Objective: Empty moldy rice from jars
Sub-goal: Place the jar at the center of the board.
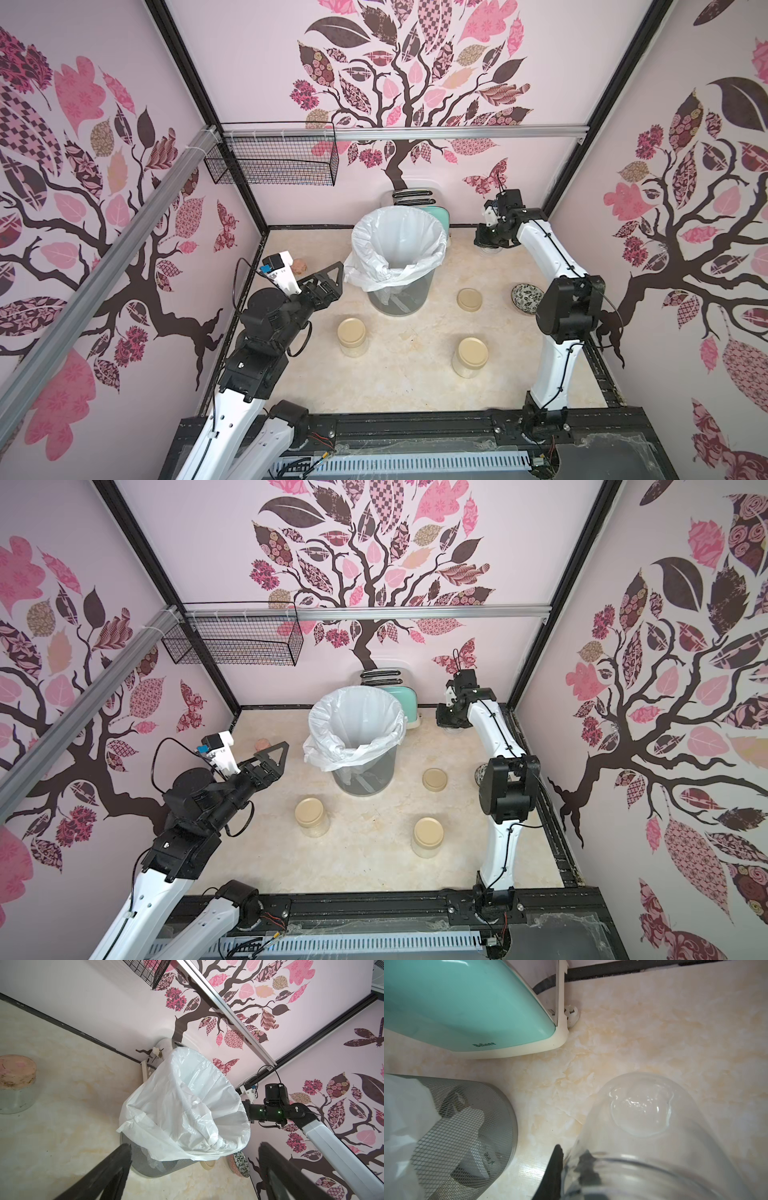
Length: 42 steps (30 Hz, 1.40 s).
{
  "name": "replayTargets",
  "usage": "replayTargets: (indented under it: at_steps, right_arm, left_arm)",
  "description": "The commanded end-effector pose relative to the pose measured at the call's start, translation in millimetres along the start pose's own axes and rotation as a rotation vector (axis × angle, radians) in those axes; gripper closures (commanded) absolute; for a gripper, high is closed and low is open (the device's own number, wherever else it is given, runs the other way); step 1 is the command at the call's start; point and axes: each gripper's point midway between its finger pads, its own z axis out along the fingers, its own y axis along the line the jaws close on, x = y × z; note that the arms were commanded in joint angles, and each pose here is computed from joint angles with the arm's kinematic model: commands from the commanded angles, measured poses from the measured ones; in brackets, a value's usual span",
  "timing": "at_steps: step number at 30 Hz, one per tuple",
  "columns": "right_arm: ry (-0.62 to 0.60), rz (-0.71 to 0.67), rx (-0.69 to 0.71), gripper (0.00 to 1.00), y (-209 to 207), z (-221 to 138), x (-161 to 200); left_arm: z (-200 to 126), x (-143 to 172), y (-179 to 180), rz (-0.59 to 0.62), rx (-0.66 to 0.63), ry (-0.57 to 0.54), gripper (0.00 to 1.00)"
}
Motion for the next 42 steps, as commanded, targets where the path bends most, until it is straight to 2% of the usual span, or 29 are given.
replayTargets:
  at_steps: [1, 16, 26, 29, 40, 42]
  right_arm:
    - [0.065, -0.004, 0.032, 1.0, -8.8, -1.1, 10.9]
    - [0.269, 0.121, -0.072, 1.0, -33.3, 39.7, 58.4]
    - [0.32, 0.149, -0.095, 1.0, -39.8, 48.2, 70.0]
    - [0.325, 0.152, -0.1, 0.96, -39.9, 49.8, 70.9]
    - [0.341, 0.159, -0.099, 0.94, -43.9, 51.6, 73.9]
    - [0.331, 0.155, -0.1, 0.89, -42.9, 48.3, 70.6]
  left_arm:
    - [-2.5, 6.7, 8.9, 0.027, -0.028, 0.014, 0.02]
    - [-4.0, 16.1, 12.8, 0.006, -0.026, 0.039, 0.02]
    - [-5.4, 19.4, 15.1, -0.004, -0.03, 0.047, 0.02]
    - [-5.6, 20.6, 16.0, -0.004, -0.032, 0.05, 0.02]
    - [-6.9, 21.0, 14.9, -0.004, -0.029, 0.056, 0.02]
    - [-6.6, 21.3, 14.0, -0.004, -0.027, 0.061, 0.02]
